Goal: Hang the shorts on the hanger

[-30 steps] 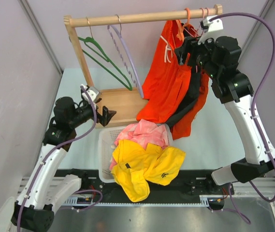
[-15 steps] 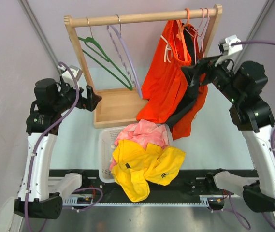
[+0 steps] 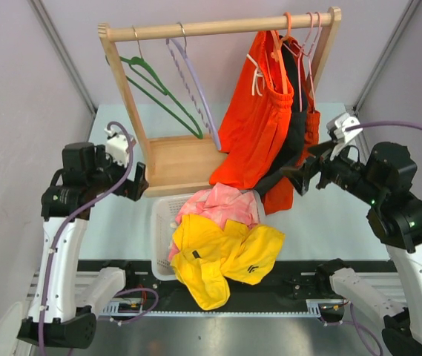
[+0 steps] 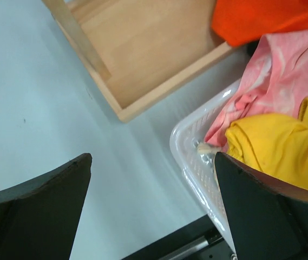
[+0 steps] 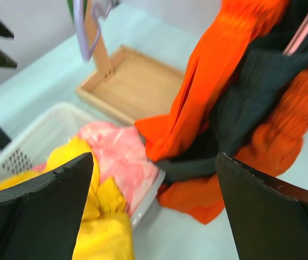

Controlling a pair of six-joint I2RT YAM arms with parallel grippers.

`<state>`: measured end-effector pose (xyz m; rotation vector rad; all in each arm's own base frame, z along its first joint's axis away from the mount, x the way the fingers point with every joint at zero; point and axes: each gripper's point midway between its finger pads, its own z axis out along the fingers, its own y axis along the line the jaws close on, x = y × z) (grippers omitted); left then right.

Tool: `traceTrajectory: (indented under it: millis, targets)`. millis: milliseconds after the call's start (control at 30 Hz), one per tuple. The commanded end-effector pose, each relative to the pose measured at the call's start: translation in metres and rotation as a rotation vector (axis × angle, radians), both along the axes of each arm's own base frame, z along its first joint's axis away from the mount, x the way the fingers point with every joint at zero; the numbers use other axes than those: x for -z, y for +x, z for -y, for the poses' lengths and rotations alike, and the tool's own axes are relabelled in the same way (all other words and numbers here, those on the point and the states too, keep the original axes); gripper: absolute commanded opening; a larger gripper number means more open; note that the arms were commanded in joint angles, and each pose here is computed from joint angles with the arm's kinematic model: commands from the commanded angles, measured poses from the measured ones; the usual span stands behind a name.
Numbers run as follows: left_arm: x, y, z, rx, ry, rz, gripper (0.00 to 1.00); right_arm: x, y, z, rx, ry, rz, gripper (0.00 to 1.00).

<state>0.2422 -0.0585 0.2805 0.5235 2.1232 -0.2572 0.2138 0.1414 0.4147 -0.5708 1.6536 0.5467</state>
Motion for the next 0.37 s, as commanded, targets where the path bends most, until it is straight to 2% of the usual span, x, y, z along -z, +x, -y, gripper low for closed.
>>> traceTrajectory:
  millis: [0,133,333]
  targets:
    - [0.028,-0.016,-0.018,-0.017,0.108,-0.039,1.00,0.039,-0.025,-0.001,-0.099,-0.099,-0.070,0.99]
    - [0.037,-0.020,-0.022,-0.022,0.132,-0.044,1.00,0.071,-0.040,0.004,-0.148,-0.178,-0.103,1.00]
    - [0.041,-0.023,-0.021,0.006,0.149,-0.054,1.00,0.092,-0.045,0.005,-0.173,-0.217,-0.130,1.00]
